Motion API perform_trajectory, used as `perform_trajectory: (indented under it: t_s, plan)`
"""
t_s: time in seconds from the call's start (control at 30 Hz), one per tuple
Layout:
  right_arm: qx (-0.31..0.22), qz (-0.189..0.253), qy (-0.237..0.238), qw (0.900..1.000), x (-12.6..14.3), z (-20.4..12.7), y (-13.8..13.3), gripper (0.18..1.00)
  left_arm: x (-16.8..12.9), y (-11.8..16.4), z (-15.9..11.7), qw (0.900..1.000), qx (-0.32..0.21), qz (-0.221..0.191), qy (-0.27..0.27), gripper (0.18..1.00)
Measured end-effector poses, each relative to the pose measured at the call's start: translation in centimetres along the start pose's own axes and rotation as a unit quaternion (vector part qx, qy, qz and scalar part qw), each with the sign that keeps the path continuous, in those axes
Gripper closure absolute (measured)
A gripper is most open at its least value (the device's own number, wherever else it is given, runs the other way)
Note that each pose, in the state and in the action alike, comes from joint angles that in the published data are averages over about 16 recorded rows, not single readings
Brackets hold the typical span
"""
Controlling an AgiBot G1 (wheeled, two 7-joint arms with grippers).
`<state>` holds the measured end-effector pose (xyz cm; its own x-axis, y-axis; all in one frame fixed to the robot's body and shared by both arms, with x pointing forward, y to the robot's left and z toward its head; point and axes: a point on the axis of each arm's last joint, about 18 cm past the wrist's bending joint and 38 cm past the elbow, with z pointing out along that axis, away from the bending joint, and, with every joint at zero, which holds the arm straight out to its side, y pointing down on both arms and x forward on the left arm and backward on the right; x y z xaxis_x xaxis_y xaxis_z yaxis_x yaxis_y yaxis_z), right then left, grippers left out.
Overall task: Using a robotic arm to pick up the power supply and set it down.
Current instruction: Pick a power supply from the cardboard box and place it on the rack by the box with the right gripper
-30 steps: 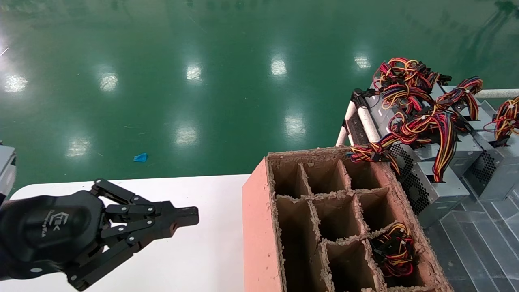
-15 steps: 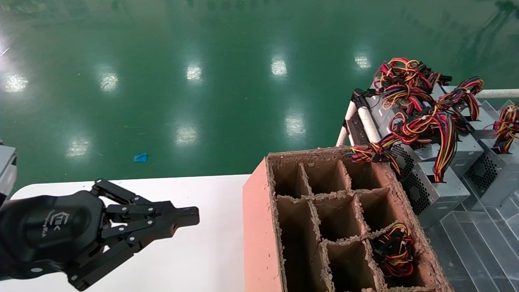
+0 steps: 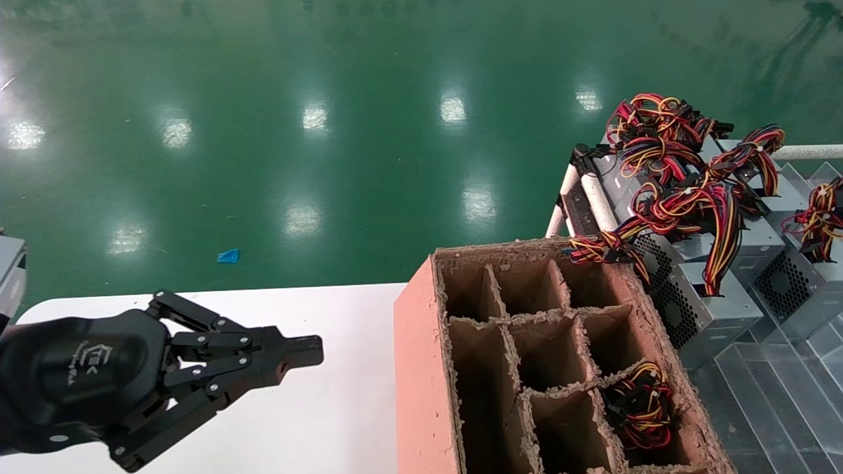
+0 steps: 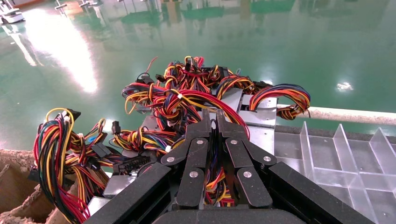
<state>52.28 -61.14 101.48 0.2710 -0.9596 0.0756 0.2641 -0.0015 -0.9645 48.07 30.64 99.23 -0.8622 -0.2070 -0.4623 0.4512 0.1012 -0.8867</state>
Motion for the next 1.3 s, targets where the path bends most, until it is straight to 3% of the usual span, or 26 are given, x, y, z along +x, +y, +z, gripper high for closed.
perform_trajectory:
  t_s: [0.37, 0.57, 0.97, 1.3]
  plan:
    - [0.008, -0.006, -0.013, 1.0, -0.5, 0.4, -0.9, 0.928, 0.0, 0.0, 0.0, 1.0, 0.0, 0.0, 0.0, 0.993]
    - [0.028, -0.016, -0.028, 0.999, -1.1, 0.8, -1.9, 0.854, 0.0, 0.0, 0.0, 1.0, 0.0, 0.0, 0.0, 0.993]
    - [0.08, -0.041, -0.073, 0.993, -3.0, 1.4, -3.6, 0.61, 0.0, 0.0, 0.0, 1.0, 0.0, 0.0, 0.0, 0.993]
    - [0.083, -0.073, -0.12, 0.987, -5.3, 2.6, -4.3, 0.374, 0.0, 0.0, 0.0, 1.0, 0.0, 0.0, 0.0, 0.993]
